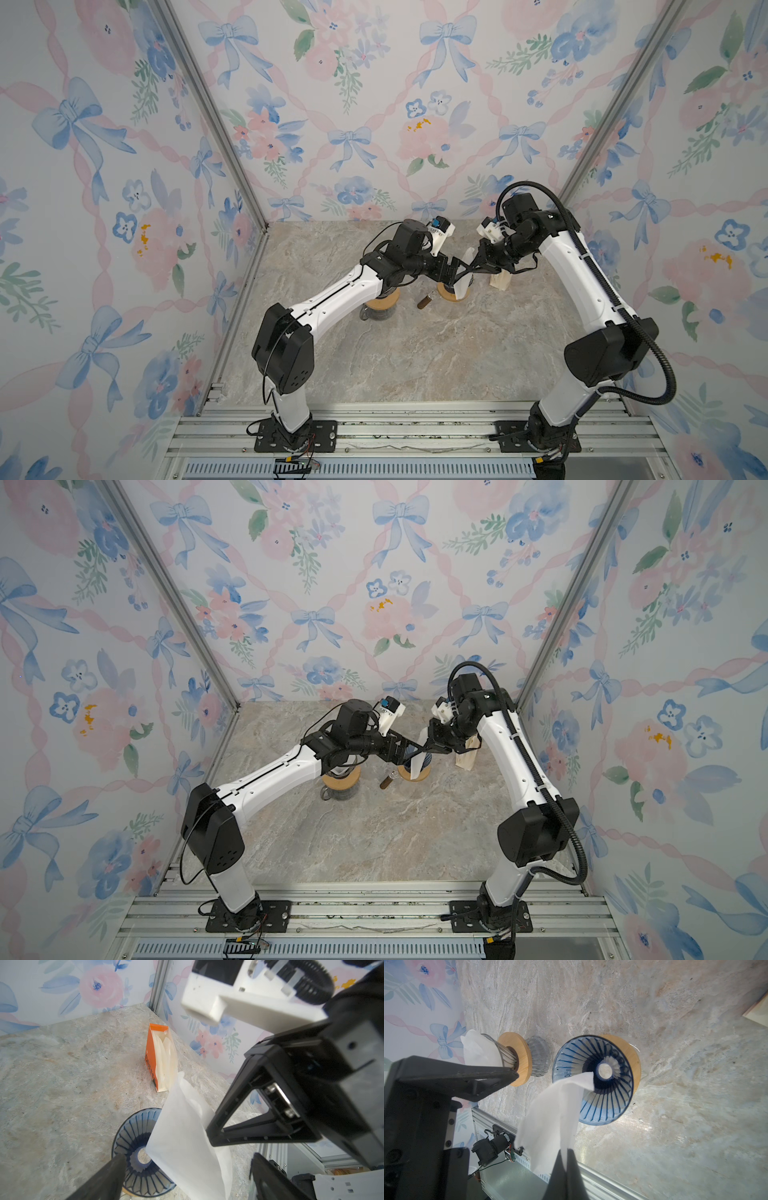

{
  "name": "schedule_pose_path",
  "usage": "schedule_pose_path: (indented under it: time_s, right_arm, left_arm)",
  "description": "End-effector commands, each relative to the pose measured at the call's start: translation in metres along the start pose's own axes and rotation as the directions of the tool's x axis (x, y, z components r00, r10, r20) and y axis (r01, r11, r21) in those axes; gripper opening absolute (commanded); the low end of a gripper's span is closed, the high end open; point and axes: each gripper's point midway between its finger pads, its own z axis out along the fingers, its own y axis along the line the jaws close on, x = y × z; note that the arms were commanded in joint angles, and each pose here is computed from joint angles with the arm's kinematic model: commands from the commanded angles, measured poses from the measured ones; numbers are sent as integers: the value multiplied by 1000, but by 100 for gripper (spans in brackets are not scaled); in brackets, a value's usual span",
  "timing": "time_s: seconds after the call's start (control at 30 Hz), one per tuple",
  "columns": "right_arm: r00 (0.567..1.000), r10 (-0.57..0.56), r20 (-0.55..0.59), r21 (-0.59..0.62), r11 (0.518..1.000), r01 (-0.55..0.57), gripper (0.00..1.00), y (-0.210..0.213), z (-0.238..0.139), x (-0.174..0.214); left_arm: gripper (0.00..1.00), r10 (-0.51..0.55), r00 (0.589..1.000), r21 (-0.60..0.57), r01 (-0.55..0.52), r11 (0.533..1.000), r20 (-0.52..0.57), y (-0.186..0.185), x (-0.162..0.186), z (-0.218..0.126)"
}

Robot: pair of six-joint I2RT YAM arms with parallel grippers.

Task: Place the coffee filter in the dripper

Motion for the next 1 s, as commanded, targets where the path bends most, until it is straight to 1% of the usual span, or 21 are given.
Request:
schedule_pose_path:
  time_s: [0.0, 0.37, 0.5, 0.67, 0.97]
  right_arm:
    - [999, 14, -32, -17, 1000, -15, 0, 0, 12, 2]
    - [999, 22, -28, -35, 999, -23, 0, -5, 18, -3]
    - [1000, 21, -22, -34, 999, -21, 1, -6, 17, -4]
    - [1000, 17, -24, 2, 1000, -17, 3, -12, 18, -3]
    - [999, -18, 49, 105, 994, 13, 11, -24, 9, -9]
  left_arm:
    - [88, -33, 999, -19, 33, 999, 3, 9, -2, 7]
    - [75, -81, 996, -155, 75, 985, -31, 44, 11, 15]
    - [72, -91, 995, -183, 83, 980, -34, 52, 14, 15]
    - [69, -93, 995, -201, 83, 976, -42, 58, 16, 15]
    - [67, -86, 994, -256, 67, 965, -66, 69, 23, 14]
